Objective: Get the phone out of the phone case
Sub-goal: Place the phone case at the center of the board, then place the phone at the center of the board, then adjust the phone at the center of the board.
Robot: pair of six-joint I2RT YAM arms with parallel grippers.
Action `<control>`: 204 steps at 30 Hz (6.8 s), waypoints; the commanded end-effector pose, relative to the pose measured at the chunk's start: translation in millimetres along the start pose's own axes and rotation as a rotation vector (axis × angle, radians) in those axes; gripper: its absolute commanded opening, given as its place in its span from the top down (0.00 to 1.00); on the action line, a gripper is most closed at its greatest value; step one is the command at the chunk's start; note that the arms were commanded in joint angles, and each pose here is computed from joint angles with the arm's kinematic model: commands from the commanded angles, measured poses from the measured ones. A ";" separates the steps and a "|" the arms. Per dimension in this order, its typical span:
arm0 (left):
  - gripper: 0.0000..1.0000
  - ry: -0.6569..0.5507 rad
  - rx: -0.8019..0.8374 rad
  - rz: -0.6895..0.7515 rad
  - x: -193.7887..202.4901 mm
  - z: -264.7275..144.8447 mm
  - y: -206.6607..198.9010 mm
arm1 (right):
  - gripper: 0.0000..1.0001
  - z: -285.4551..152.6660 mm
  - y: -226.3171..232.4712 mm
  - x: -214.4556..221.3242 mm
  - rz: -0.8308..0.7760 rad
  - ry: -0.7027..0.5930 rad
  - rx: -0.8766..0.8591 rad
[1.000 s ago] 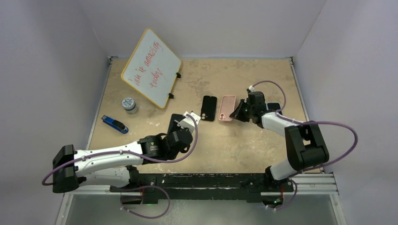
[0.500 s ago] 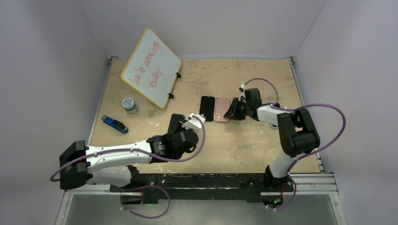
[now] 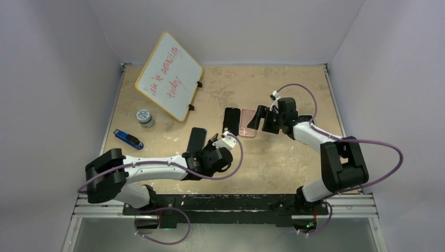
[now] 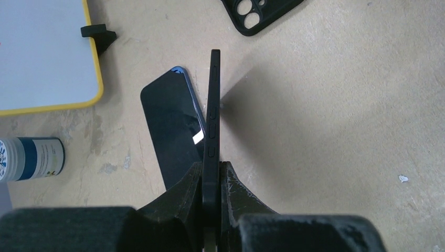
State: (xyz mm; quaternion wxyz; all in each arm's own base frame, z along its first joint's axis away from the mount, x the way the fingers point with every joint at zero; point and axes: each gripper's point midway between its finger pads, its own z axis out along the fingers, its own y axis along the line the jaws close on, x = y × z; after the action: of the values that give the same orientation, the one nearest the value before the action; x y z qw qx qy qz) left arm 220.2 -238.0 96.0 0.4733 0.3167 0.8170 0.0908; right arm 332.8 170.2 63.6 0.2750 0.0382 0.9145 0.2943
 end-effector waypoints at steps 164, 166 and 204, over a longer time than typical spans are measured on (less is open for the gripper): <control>0.00 -0.245 -0.003 -0.688 -41.7 -28.7 99.5 | 0.01 -125.9 -239.5 -90.6 0.394 -0.217 0.629; 0.00 -0.250 -0.005 -0.688 -41.9 -30.4 100.4 | 0.01 -116.2 -232.8 -86.0 0.392 -0.173 0.568; 0.00 -0.288 0.043 -0.702 -49.2 -36.4 95.6 | 0.01 -127.6 -197.8 -67.9 0.249 -0.034 0.774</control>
State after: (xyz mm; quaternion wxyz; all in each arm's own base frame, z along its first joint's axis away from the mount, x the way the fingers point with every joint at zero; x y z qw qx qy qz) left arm 246.9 -179.8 183.0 0.5680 0.0489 0.8139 -0.1124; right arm 335.1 -64.0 46.6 0.2059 0.2530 0.9452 -0.0150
